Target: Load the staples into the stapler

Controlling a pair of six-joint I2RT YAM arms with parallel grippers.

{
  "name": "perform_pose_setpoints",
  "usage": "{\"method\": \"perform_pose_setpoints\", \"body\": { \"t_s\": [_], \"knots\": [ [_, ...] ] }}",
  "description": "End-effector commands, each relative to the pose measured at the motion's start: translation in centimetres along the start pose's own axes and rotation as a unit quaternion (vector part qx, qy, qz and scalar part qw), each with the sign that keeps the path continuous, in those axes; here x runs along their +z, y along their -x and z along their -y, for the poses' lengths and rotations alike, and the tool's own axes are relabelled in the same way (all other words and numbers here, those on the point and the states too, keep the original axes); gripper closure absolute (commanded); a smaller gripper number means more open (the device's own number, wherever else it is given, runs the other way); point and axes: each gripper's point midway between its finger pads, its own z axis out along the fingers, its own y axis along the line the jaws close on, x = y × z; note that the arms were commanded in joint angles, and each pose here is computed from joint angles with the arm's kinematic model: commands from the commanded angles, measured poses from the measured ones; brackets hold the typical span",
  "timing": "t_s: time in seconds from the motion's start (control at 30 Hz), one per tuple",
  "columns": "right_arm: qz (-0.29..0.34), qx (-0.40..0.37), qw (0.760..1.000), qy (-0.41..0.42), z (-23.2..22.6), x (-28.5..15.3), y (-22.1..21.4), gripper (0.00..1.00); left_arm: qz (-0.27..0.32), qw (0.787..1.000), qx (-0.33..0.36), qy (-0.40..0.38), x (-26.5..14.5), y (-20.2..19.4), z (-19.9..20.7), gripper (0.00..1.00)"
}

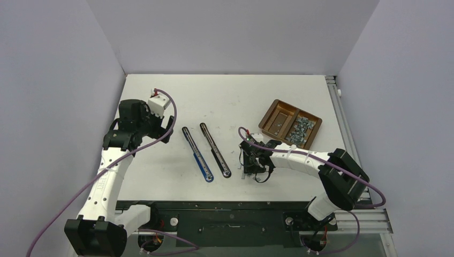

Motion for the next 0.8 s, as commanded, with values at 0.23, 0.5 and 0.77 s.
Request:
{"method": "perform_pose_setpoints", "body": {
  "t_s": [0.23, 0.5, 0.77],
  "knots": [
    [0.008, 0.023, 1.0, -0.011, 0.0, 0.2, 0.4, 0.69, 0.026, 0.999, 0.008, 0.017, -0.6, 1.3, -0.8, 0.04],
    [0.008, 0.034, 0.999, -0.03, 0.9, 0.3, 0.0, 0.69, 0.027, 0.999, 0.009, 0.017, -0.6, 1.4, -0.8, 0.04],
    [-0.002, 0.04, 0.998, -0.048, 1.6, 0.8, -0.7, 0.7, 0.03, 0.999, 0.011, 0.019, -0.8, 1.5, -0.8, 0.04]
  ]
}}
